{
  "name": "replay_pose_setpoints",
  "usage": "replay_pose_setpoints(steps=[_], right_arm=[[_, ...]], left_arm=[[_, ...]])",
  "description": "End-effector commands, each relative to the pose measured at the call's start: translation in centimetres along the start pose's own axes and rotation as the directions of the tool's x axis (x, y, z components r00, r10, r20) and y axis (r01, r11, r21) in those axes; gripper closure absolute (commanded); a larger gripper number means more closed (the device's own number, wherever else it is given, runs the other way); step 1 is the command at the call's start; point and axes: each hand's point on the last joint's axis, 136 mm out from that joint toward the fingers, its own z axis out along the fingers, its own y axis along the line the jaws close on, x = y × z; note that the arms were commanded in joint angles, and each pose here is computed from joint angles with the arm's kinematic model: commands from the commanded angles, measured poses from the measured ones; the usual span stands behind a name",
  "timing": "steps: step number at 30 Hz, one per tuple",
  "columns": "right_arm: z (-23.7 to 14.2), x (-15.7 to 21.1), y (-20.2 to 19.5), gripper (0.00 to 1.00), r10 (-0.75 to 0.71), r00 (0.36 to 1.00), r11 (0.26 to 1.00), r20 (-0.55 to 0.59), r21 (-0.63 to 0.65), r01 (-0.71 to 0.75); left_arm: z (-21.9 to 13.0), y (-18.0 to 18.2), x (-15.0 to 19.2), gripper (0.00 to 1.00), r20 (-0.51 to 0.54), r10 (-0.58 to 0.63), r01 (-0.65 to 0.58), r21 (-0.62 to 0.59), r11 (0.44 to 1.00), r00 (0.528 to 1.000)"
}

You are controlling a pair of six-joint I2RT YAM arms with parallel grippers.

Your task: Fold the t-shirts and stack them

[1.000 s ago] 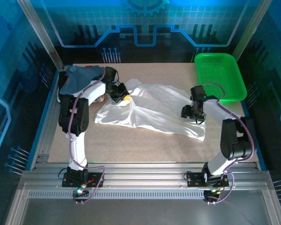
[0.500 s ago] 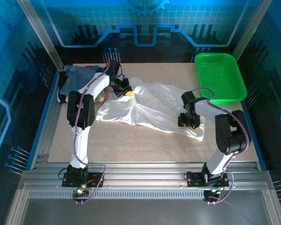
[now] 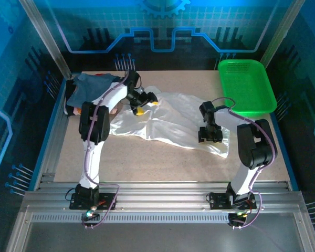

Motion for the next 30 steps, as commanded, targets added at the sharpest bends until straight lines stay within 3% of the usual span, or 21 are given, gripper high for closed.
replay_pose_setpoints(steps=[1, 6, 8, 10, 13, 14, 17, 21, 30], right_arm=[[-1.9, 0.4, 2.4, 0.38, -0.049, 0.999, 0.997, 0.005, -0.063, 0.049], [-2.9, 0.5, 6.7, 0.37, -0.14, 0.99, 0.979, 0.021, -0.149, 0.141], [-2.5, 0.2, 7.5, 0.39, -0.145, 0.989, 0.978, 0.009, -0.149, 0.145], [-2.0, -0.4, 8.1, 0.45, -0.146, 0.989, 0.979, 0.004, -0.144, 0.145], [-1.1, -1.2, 7.8, 0.57, -0.138, 0.99, 0.987, -0.011, -0.088, 0.137], [-0.8, -1.2, 7.6, 0.59, -0.139, 0.99, 0.988, -0.021, -0.068, 0.137], [-0.2, -0.8, 6.8, 0.62, -0.146, 0.988, 0.989, -0.045, -0.004, 0.146], [0.4, 0.1, 5.3, 0.65, -0.145, 0.986, 0.986, -0.084, 0.069, 0.151], [0.7, 2.5, 1.8, 0.65, -0.158, 0.973, 0.951, -0.167, 0.238, 0.195]], left_arm=[[-8.7, -0.7, -0.4, 0.01, 0.211, -0.022, 0.014, 0.041, 0.999, 0.977], [-8.5, 5.8, 2.7, 0.01, 0.196, -0.092, 0.103, -0.042, 0.994, 0.976], [-7.1, 7.8, 3.9, 0.09, 0.165, -0.108, 0.122, -0.082, 0.989, 0.98], [-5.7, 9.6, 4.3, 0.25, 0.159, -0.129, 0.147, -0.106, 0.983, 0.979], [-3.9, 12.6, 4.6, 0.61, 0.161, -0.17, 0.198, -0.175, 0.965, 0.972], [-3.5, 13.3, 4.7, 0.67, 0.163, -0.176, 0.206, -0.195, 0.959, 0.971], [-2.5, 16.2, 5.3, 0.73, 0.174, -0.209, 0.253, -0.284, 0.925, 0.962], [-1.9, 19.9, 6.4, 0.74, 0.19, -0.249, 0.305, -0.381, 0.873, 0.95], [-1.3, 22.1, 11.7, 0.75, 0.091, -0.357, 0.362, -0.403, 0.841, 0.93]])
